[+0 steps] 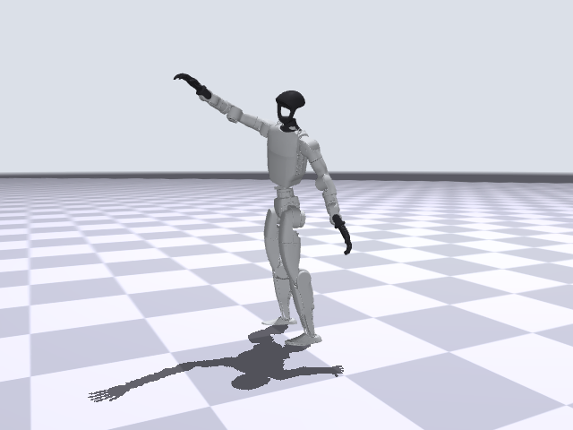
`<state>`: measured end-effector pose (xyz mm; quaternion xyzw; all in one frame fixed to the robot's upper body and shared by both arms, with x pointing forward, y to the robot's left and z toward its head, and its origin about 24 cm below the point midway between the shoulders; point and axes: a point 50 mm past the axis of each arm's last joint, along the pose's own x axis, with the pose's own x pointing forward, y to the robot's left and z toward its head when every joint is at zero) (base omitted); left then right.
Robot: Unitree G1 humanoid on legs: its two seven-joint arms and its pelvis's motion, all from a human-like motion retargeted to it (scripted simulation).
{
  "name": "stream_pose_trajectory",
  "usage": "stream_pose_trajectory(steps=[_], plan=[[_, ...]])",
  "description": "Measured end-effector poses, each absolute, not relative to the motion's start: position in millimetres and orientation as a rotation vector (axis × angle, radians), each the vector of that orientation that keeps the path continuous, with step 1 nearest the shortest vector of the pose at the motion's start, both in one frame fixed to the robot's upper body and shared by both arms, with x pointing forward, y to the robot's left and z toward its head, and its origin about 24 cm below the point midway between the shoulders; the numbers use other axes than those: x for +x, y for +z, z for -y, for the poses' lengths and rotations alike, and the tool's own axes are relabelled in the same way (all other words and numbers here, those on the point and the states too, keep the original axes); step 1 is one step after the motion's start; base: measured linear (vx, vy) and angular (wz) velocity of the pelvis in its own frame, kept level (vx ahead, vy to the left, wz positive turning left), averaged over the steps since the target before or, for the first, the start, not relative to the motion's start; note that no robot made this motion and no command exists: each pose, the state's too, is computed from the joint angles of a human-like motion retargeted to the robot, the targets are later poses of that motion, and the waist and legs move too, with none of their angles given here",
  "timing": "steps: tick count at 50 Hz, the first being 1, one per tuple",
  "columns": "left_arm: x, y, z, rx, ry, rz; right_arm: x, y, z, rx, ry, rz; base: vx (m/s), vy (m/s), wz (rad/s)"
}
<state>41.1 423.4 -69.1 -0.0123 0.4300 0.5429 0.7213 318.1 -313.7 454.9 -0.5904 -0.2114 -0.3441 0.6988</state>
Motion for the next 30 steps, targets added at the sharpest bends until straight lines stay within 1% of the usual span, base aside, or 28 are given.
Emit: stream_pose_trajectory(steps=[1,2,4,7,11,15,19,22,24,27,30], plan=[[46.3,-90.0,-399.0,-0.130,1.196,-0.968,328.1,473.2,280.5,-1.458,-0.738,0.484,-0.01,0.03,0.94],[49.1,-94.9,-392.5,-0.193,1.196,-0.958,339.2,461.7,274.0,-1.529,-0.697,0.445,0.00,0.02,0.77],[54.2,-101.9,-382.9,-0.323,1.195,-0.935,360.3,430.8,267.4,-1.638,-0.608,0.351,0.00,0.02,0.66],[57.4,-105.0,-378.9,-0.503,1.198,-0.895,385.7,368.6,269.6,-1.718,-0.450,0.179,0.00,0.01,0.68],[55.4,-93.6,-394.9,-0.639,1.248,-0.832,399.3,271.1,282.9,-1.719,-0.232,-0.067,-0.01,0.01,0.68],[55.6,-53.2,-439.4,-0.603,1.381,-0.718,383.7,163.3,301.9,-1.631,-0.063,-0.304,-0.01,0.01,0.60],[65.9,16.3,-491.3,-0.522,1.526,-0.484,335.6,54.9,319.4,-1.469,0.035,-0.570,-0.01,0.00,0.38],[79.3,85.4,-523.6,-0.537,1.580,-0.200,276.8,-21.8,326.5,-1.255,0.049,-0.826,0.00,0.00,0.07],[86.9,137.8,-538.9,-0.583,1.576,0.030,228.1,-65.7,327.1,-1.062,0.020,-1.016,0.00,0.00,0.00],[90.4,225.9,-550.2,-0.645,1.499,0.401,150.1,-111.7,324.8,-0.728,-0.095,-1.283,0.00,-0.01,-0.16],[78.2,317.4,-544.3,-0.595,1.368,0.719,79.5,-131.6,327.7,-0.460,-0.253,-1.469,0.00,-0.01,-0.40]])
